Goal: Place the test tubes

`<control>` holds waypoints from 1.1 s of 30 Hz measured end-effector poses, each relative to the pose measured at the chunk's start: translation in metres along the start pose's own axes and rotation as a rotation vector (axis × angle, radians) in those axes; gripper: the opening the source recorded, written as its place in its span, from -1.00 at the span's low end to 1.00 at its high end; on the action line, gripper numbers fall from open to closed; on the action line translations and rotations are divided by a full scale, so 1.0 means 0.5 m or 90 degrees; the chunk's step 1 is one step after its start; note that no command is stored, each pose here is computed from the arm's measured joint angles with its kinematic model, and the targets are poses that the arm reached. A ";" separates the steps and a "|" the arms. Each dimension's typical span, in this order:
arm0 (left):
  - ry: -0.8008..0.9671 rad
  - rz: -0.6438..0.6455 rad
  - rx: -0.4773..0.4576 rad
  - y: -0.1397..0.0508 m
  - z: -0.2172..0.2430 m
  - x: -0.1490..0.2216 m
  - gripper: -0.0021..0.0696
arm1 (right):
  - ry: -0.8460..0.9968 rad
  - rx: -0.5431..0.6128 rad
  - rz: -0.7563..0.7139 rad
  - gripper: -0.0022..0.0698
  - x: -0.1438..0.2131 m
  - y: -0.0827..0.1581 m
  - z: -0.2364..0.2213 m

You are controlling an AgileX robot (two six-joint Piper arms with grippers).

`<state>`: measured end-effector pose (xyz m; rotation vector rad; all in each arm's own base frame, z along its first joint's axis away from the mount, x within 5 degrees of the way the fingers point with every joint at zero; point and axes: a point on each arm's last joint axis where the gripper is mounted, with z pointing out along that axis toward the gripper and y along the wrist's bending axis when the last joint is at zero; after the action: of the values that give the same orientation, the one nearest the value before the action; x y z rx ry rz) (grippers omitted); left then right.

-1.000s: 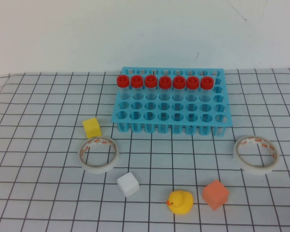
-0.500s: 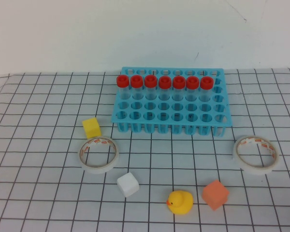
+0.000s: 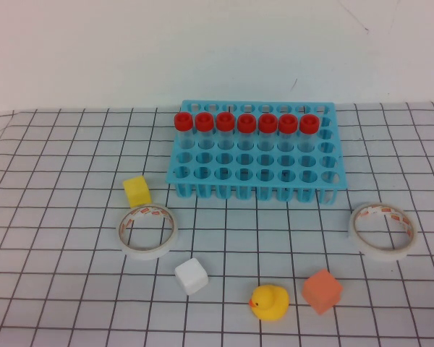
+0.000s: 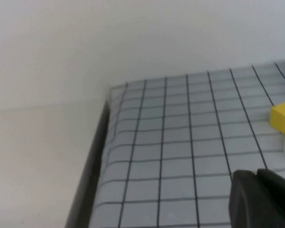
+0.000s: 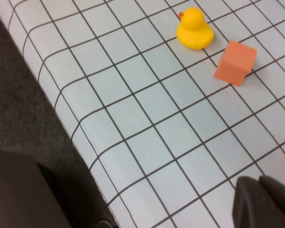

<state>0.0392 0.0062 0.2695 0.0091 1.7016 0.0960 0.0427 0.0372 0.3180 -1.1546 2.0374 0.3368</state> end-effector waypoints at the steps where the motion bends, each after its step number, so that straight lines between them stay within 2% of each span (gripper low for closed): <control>1: 0.016 0.010 0.014 -0.004 -0.001 0.012 -0.94 | 0.000 0.000 0.000 -0.94 0.000 0.000 0.000; 6: -0.023 0.024 0.053 -0.019 0.012 0.054 -0.94 | 0.000 0.000 0.000 -0.94 0.000 0.000 0.000; 10: -0.083 0.000 0.049 -0.025 0.045 0.114 -0.94 | 0.000 0.000 0.000 -0.94 0.000 0.000 0.000; 14: -0.102 -0.026 0.049 -0.026 0.050 0.127 -0.94 | 0.000 0.000 0.000 -0.94 0.000 0.000 0.000; 25: 0.072 -0.045 0.075 -0.035 0.051 0.176 -0.94 | 0.000 0.000 0.000 -0.94 0.000 0.000 0.000; 33: 0.084 -0.050 0.078 -0.036 0.050 0.179 -0.94 | 0.000 0.000 0.000 -0.94 0.000 0.000 0.000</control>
<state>0.0528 -0.0049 0.1766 0.0288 1.8358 -0.0679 0.0427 0.0372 0.3180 -1.1546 2.0374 0.3368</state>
